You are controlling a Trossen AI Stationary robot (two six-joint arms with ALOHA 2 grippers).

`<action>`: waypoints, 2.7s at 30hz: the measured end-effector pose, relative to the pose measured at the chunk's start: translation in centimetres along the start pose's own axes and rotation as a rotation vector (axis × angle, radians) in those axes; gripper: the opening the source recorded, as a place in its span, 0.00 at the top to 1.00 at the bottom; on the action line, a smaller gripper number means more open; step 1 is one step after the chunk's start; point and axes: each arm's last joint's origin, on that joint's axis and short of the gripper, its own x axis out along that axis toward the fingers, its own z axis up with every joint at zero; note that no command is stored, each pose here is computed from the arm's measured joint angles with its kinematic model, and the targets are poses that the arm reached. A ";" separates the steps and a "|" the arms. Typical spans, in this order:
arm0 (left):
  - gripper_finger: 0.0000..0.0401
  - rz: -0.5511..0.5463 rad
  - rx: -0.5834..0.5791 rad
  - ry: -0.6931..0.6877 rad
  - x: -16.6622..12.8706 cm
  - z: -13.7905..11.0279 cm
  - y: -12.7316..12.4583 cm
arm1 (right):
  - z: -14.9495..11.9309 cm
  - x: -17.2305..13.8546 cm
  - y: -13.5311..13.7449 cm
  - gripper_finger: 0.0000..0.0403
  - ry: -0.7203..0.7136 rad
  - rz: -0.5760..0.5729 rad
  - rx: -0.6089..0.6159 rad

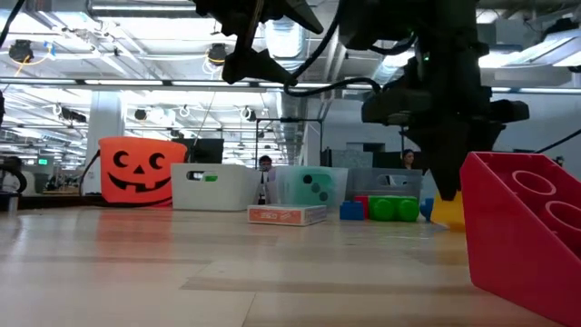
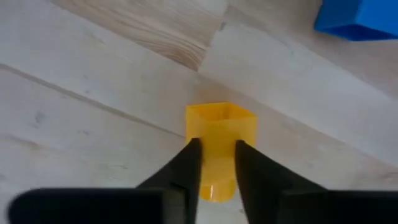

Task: Pick & Place Toys
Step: Put the 1 stud yellow game piece into the white bin

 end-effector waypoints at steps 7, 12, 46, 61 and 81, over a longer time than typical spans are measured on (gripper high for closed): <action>0.10 0.000 0.001 0.000 0.0 0.0 0.0 | 0.1 0.2 0.0 0.93 -0.005 0.000 -0.027; 0.10 0.000 0.001 0.000 0.0 0.0 0.0 | -0.3 0.2 0.0 0.94 -0.026 -0.016 -0.033; 0.10 -0.004 0.001 0.002 0.0 0.0 0.0 | -0.5 0.3 -0.4 0.40 -0.005 -0.066 -0.068; 0.10 0.000 0.001 0.000 0.0 0.0 0.0 | -0.6 1.5 -0.1 0.59 0.034 0.020 -0.065; 0.10 -0.079 0.076 -0.078 -8.7 3.1 1.3 | 0.2 -7.5 1.7 0.67 -0.233 -0.021 -0.128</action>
